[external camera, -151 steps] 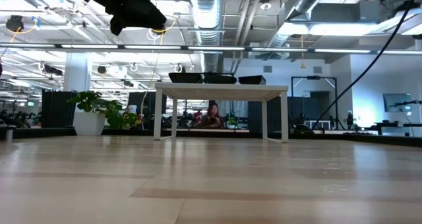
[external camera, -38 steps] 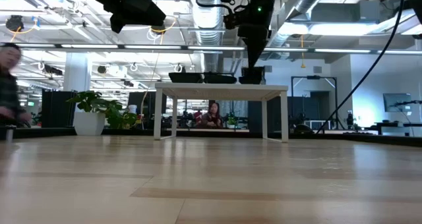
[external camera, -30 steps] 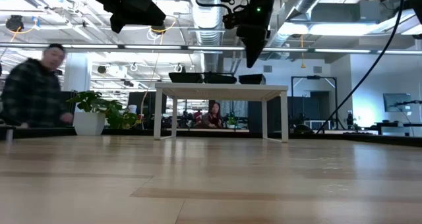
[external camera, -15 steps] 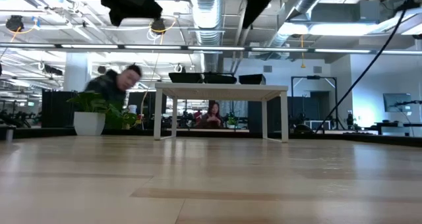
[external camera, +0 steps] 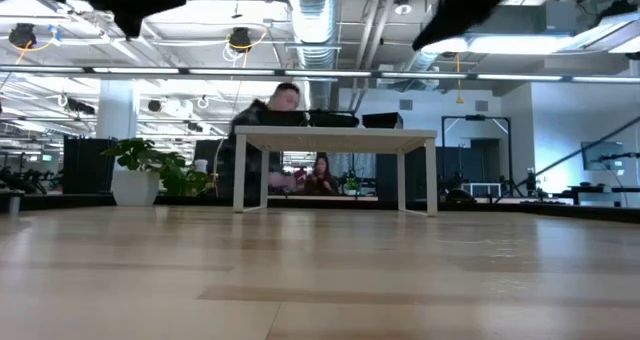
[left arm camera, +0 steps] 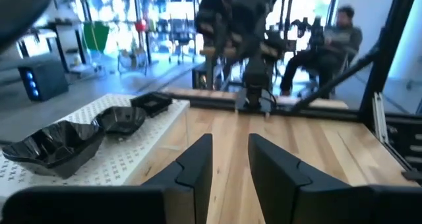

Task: Pick & Place Mini shaped plates
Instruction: Return to Home Position

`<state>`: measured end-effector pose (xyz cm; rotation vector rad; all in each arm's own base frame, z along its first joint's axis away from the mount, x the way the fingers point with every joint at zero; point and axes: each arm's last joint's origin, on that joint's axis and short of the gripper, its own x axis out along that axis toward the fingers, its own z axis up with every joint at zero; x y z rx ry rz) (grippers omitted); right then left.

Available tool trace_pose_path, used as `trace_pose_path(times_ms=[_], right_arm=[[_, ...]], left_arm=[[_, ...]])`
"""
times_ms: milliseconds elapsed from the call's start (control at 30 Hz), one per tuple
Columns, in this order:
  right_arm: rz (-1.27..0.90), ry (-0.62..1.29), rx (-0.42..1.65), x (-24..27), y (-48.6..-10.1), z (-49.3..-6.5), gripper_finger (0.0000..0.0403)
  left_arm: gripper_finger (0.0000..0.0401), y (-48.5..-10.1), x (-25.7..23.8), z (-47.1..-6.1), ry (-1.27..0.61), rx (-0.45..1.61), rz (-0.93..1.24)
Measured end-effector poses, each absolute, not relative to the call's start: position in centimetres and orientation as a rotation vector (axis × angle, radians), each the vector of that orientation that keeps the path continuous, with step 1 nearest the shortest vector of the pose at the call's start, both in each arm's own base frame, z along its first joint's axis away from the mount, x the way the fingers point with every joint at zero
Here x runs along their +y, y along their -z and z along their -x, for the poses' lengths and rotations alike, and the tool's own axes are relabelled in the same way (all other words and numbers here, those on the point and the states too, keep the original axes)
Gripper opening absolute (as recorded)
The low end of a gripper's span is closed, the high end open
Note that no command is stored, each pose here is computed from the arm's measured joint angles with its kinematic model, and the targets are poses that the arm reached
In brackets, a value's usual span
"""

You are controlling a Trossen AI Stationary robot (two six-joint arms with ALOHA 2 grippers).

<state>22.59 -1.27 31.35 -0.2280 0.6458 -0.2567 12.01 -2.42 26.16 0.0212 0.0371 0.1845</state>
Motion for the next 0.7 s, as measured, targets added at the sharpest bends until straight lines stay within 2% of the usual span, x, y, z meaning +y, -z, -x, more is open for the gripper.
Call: trace_pose_path(times_ms=[200,333,433,567,700], right_arm=[[0.279,0.14,0.39,-0.9,-25.4,-20.5,0.0108],[0.375,0.161,0.283,-1.4,-24.0,-19.6,0.0108],[0.356,0.199,0.281,-2.0,-23.7,-19.1,0.0108],[0.194,0.228,0.257,-2.7,-23.1,-18.6,0.0108],[0.144,0.225,0.355,-3.1,-21.3,-18.1,0.0108]], left_arm=[[0.0099,-23.4,-2.2,-11.5,-0.199,-0.1,-0.085],[0.0099,-21.6,-2.0,-11.4,-0.181,-0.085,-0.095],[0.0099,-21.1,-1.9,-11.1,-0.184,-0.101,-0.081],[0.0099,-21.1,-1.7,-10.3,-0.187,-0.159,-0.069],[0.0099,-20.5,-1.5,-9.7,-0.192,-0.198,-0.073]])
